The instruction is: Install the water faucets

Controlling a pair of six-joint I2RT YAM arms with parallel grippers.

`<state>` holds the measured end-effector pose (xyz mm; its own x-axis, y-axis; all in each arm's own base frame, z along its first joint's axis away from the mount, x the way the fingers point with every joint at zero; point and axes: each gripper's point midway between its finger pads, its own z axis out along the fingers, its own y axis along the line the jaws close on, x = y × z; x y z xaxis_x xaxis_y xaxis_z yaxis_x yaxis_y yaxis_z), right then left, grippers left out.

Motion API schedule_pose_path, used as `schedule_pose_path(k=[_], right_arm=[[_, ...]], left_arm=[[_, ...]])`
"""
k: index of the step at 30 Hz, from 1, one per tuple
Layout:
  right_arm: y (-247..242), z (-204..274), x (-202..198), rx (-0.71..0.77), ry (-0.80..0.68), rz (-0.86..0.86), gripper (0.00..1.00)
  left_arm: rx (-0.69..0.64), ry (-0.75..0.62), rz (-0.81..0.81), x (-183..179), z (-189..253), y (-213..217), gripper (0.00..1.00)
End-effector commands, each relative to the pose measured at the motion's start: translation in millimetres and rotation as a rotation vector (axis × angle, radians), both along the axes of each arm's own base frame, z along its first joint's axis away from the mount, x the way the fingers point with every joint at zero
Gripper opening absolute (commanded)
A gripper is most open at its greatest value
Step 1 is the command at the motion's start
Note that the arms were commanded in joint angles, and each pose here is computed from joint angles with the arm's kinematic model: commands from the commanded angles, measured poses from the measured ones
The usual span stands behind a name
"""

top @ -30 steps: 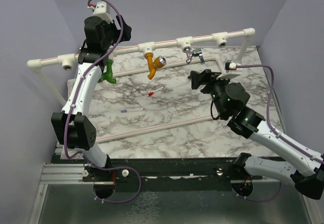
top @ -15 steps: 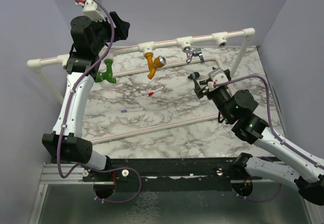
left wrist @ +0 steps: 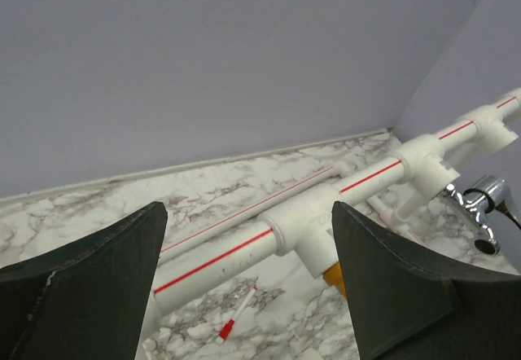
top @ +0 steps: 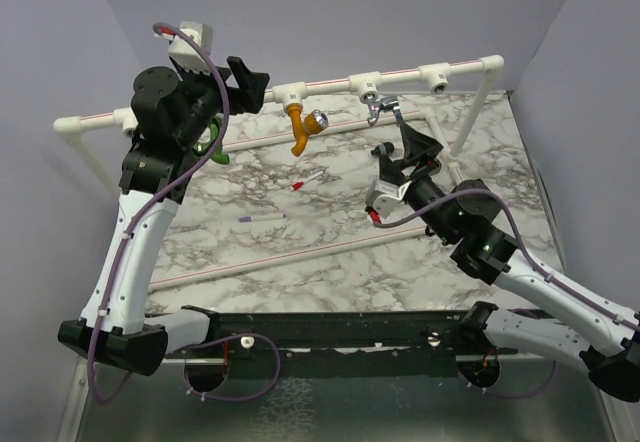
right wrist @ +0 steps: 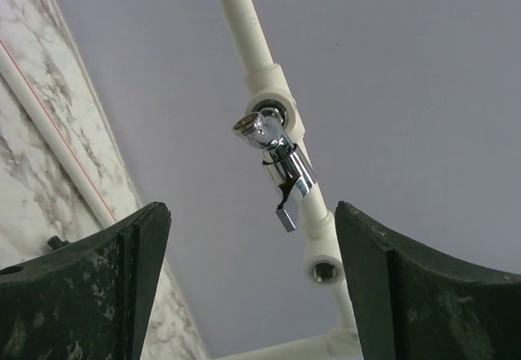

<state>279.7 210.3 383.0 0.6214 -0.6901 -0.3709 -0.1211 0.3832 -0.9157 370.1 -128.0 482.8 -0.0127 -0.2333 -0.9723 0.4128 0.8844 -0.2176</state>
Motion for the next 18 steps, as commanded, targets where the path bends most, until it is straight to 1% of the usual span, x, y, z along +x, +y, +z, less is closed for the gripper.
schedule_pose_path(k=[1,5,9,16,18], right_arm=[[8.2,33.5,2.0,-0.167,-0.225,-0.016,0.86],[12.7,49.5,7.8,-0.215,-0.304,-0.048,0.84],[18.6,55.6,18.9,-0.284,-0.377,-0.103,0.82],[32.6,55.6,34.7,-0.352,-0.389,-0.125,0.78],[33.6,52.2,40.9,-0.371,-0.370,-0.143,0.74]], left_arm=[[0.084,0.060,0.087,-10.8,-30.2,11.1,0.84],[0.150,0.071,0.136,-18.4,-42.9,14.0,0.84],[0.188,0.050,0.163,-27.5,-41.4,12.8,0.84],[0.243,0.013,0.236,-41.4,-38.5,20.0,0.84],[0.259,0.000,0.237,-45.5,-36.9,19.8,0.85]])
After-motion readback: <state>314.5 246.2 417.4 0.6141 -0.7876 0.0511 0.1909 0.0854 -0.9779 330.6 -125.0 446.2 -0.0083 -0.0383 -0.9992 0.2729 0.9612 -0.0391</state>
